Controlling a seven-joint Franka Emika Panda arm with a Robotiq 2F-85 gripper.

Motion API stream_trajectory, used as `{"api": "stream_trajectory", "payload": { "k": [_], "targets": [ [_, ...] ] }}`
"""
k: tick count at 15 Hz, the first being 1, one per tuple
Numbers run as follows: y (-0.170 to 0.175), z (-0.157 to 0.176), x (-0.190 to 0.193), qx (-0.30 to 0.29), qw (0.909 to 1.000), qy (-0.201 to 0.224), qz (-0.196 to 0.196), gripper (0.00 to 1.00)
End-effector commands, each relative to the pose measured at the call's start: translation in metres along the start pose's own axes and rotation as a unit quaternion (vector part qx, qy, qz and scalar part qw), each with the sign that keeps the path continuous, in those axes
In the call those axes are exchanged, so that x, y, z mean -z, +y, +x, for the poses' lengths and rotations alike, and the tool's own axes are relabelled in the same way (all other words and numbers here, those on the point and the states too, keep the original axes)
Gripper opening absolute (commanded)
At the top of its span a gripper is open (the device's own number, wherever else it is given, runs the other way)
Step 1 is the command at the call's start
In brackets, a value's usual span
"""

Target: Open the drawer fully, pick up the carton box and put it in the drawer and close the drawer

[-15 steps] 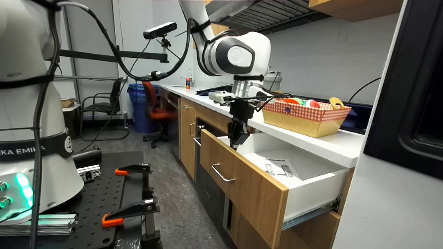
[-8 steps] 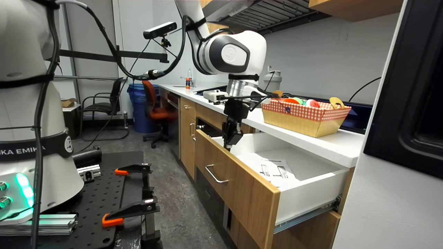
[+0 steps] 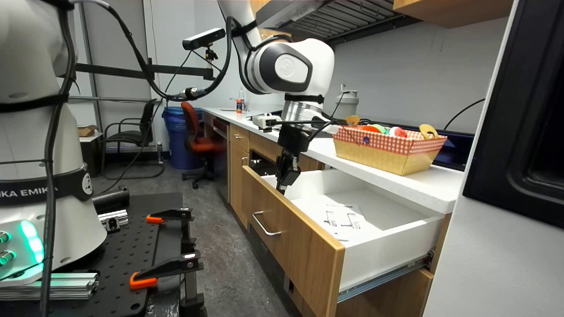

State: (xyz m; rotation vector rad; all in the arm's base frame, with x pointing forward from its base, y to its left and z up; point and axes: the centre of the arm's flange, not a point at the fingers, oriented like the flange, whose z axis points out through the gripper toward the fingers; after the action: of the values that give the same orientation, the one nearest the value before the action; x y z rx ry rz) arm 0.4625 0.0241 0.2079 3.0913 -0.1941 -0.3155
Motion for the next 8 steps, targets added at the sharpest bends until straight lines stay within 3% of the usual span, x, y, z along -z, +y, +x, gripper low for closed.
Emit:
{"api": "stream_trajectory", "payload": {
  "k": [1, 8],
  "targets": [
    [0.0051, -0.0208, 0.0076, -0.021, 0.9997, -0.012, 0.008, 0.0],
    [0.0076, -0.0252, 0.0154, -0.025, 0.9996, -0.015, 0.003, 0.0]
  ]
}}
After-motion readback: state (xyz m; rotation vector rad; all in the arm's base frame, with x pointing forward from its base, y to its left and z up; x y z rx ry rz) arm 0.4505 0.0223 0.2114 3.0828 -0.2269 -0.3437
